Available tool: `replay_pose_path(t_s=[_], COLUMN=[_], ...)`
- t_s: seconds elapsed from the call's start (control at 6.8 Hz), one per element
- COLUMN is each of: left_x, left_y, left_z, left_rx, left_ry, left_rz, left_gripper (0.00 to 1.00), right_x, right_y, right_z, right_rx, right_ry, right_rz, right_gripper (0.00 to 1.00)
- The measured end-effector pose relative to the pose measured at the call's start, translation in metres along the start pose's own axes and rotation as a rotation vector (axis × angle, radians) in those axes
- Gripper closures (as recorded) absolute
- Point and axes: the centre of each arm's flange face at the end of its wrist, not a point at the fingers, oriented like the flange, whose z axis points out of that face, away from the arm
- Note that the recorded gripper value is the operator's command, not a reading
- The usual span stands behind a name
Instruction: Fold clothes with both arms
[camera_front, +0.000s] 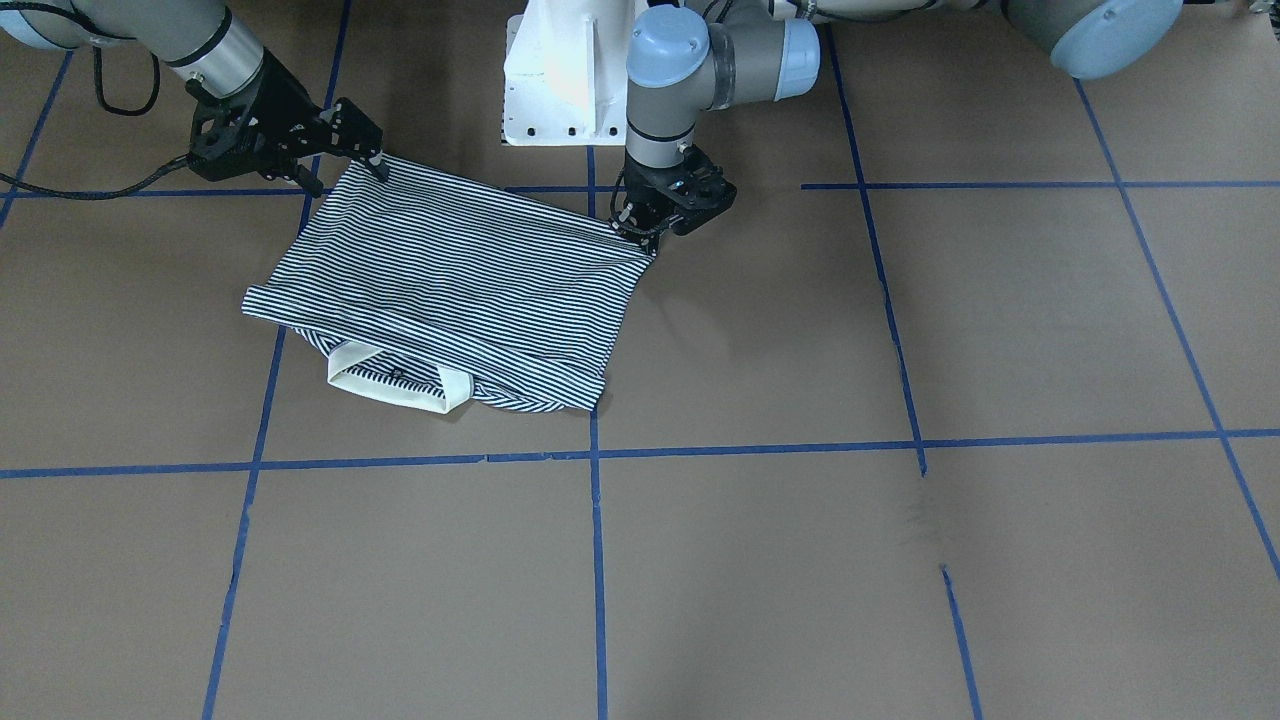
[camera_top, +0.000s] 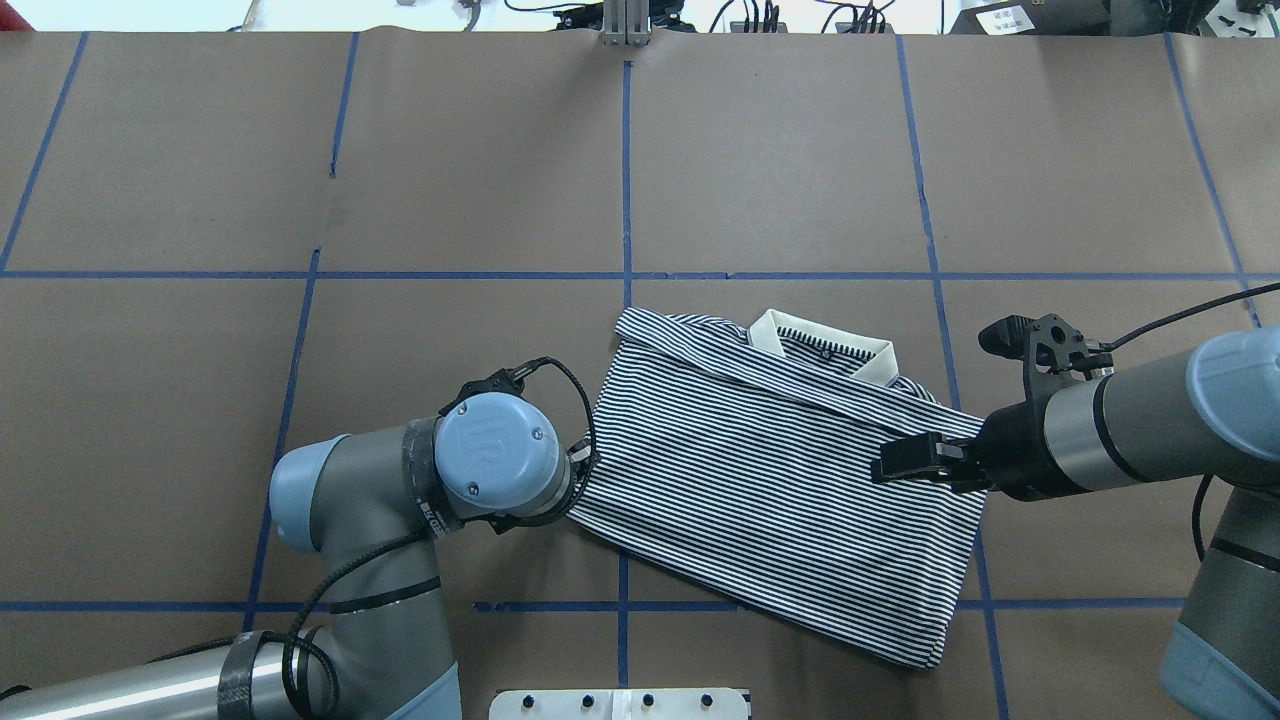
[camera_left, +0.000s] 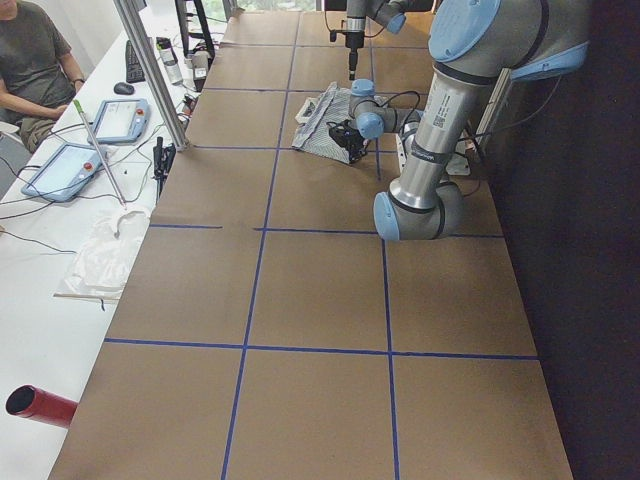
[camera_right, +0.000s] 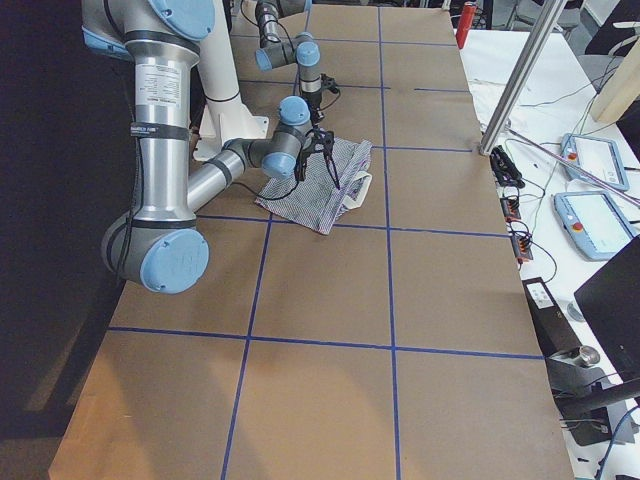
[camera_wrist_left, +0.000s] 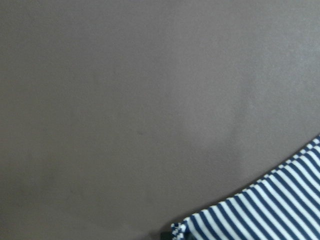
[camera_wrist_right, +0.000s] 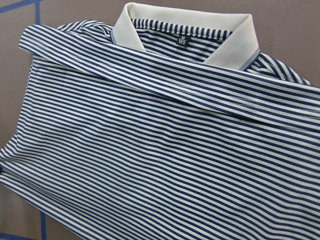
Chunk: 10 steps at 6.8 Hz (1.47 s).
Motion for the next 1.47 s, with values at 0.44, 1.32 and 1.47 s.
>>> replay_pose_path(t_s=[0.44, 1.32, 1.47], left_x=[0.022, 0.153, 0.165], left_y=[-0.119, -0.285, -0.294], left_z=[-0.013, 0.011, 0.012], left_rx=[0.141, 0.342, 0.388], left_ry=[0.025, 0.215, 0.252], left_rz=[-0.001, 0.159, 0.183], left_gripper=[1.0, 1.0, 0.62], right_x=[0.0, -0.002, -0.005], right_y=[-0.001, -0.009, -0.01], right_z=[-0.002, -0.007, -0.006], right_rx=[0.004, 0.023, 0.024], right_ry=[-0.003, -0.01, -0.013], right_rz=[0.001, 0.006, 0.004], right_gripper=[0.0, 0.0, 0.0])
